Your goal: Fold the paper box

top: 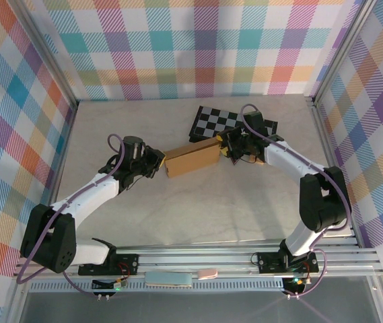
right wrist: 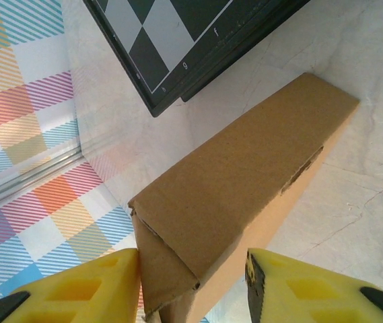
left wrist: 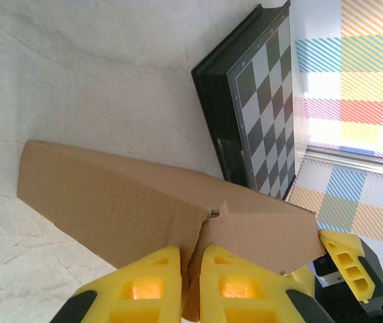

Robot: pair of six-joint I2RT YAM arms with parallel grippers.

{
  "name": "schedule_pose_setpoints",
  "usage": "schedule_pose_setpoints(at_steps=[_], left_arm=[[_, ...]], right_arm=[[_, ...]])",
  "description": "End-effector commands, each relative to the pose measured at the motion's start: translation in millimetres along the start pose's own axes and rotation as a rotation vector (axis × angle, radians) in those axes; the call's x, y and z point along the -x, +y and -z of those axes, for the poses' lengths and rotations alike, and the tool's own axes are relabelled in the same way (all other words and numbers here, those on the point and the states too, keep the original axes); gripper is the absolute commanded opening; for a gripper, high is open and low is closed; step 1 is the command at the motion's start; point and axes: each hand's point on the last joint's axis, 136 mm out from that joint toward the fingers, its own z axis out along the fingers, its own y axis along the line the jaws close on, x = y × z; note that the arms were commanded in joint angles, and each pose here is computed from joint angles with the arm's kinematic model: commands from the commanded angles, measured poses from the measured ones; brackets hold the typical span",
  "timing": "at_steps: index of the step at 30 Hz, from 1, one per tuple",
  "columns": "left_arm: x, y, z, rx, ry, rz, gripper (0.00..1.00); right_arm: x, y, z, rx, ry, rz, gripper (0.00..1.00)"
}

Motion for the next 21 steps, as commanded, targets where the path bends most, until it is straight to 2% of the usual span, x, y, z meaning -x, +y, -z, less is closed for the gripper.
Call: schedule_pose_setpoints(at_steps=[1,7,12,15,17,18,21], left_arm=[[-8,70,-2,0.245,0.030,0.056,0.10],[-7,68,-3,0.243,0.030,0.052,0.10],[-7,67,-3,0.241,0.032,0.050,0.10],[-7,67,-2,0.242,0.033,0.049,0.10],[-8,69,-2,0.247,0.034,0.048,0.10],[-8,70,-2,0.248,0.034,0.048,0.10],[-8,70,-2,0.248,0.035,0.051,0.10]], right_arm=[[-2,5,13,0.010,-0.020,0.028,0.45],[-3,-12,9,-0.032,-0.012,0.008,0.32],[-1,-44,-7,-0.116,0.012,-0.046,0.32],[-3,-67,-9,-0.229,0.023,-0.070,0.26],[-4,-85,-4,-0.322,0.022,-0.092,0.16],[-5,-92,-2,-0.351,0.025,-0.098,0.14],[-9,-106,1,-0.440,0.046,-0.112,0.18]])
